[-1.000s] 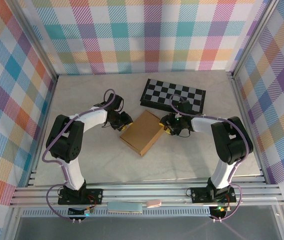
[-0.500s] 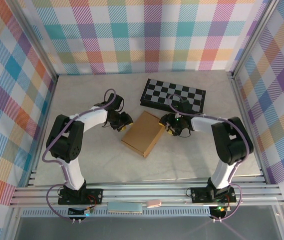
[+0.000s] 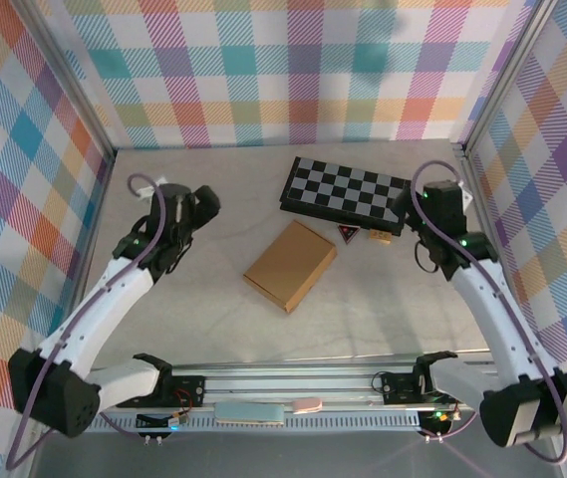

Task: Fold the paper box

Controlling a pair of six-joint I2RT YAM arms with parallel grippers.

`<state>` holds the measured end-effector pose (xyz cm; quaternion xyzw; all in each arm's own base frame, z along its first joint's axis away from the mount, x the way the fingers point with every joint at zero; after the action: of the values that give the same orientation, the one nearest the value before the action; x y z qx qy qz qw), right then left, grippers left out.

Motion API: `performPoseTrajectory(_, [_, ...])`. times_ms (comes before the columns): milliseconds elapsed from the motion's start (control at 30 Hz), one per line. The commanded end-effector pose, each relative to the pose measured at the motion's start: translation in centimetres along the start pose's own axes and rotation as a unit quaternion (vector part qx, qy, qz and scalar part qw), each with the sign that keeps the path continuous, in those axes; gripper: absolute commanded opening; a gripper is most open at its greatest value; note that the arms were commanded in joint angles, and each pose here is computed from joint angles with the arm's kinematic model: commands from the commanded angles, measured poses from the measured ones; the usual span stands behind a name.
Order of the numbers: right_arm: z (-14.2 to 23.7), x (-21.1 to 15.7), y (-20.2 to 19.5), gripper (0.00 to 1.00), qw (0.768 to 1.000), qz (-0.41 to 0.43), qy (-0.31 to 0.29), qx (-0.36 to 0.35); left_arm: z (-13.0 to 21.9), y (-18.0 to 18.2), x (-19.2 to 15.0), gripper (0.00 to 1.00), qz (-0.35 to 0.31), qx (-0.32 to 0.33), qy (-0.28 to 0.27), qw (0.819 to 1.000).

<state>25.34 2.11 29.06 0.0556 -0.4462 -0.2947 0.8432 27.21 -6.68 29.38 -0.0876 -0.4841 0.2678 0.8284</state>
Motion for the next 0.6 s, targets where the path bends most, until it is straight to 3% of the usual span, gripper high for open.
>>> performPoseTrajectory(0, [-3.0, -3.1, -3.6, 0.99, 0.984, 0.159, -0.042, -0.070, -1.1, 3.4, -1.0, 1.00, -0.138, 0.128, -0.099, 0.977])
performPoseTrajectory(133, [-5.7, -6.8, -5.2, 0.99, 0.979, 0.192, -0.045, -0.043, -3.5, 5.6, -4.3, 1.00, -0.233, 0.131, -0.072, 0.961])
performPoseTrajectory(200, [-7.0, -8.2, -5.4, 0.99, 0.979, 0.197, -0.040, -0.021, -4.7, 6.5, -6.1, 1.00, -0.251, 0.107, -0.072, 0.959])
performPoseTrajectory(333, [-9.3, -9.7, -5.6, 0.99, 0.978, 0.203, -0.044, 0.021, -6.6, 7.4, -7.2, 1.00, -0.258, 0.086, -0.069, 0.960])
performPoseTrajectory(500, [-11.3, -8.6, -4.0, 0.99, 0.970, 0.210, -0.071, 0.102, -9.8, 9.8, -7.8, 1.00, -0.201, 0.047, -0.070, 0.976])
performPoseTrajectory(567, [-12.3, -8.0, -4.0, 0.99, 0.969, 0.210, -0.066, 0.112, -10.5, 9.8, -7.5, 1.00, -0.207, 0.035, -0.075, 0.975])
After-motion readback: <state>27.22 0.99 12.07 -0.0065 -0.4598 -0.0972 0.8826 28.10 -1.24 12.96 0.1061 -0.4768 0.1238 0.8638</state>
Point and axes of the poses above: each hand's point on the last joint's axis, 136 mm out from that joint toward the fingers, its own z axis back along the fingers, its own y axis along the line the jaws close on, x = y × z, the point moved 9 cm from there along z, back along the fingers, and after that the axes turned 2 degrees about -z, right-handed, at the moved point
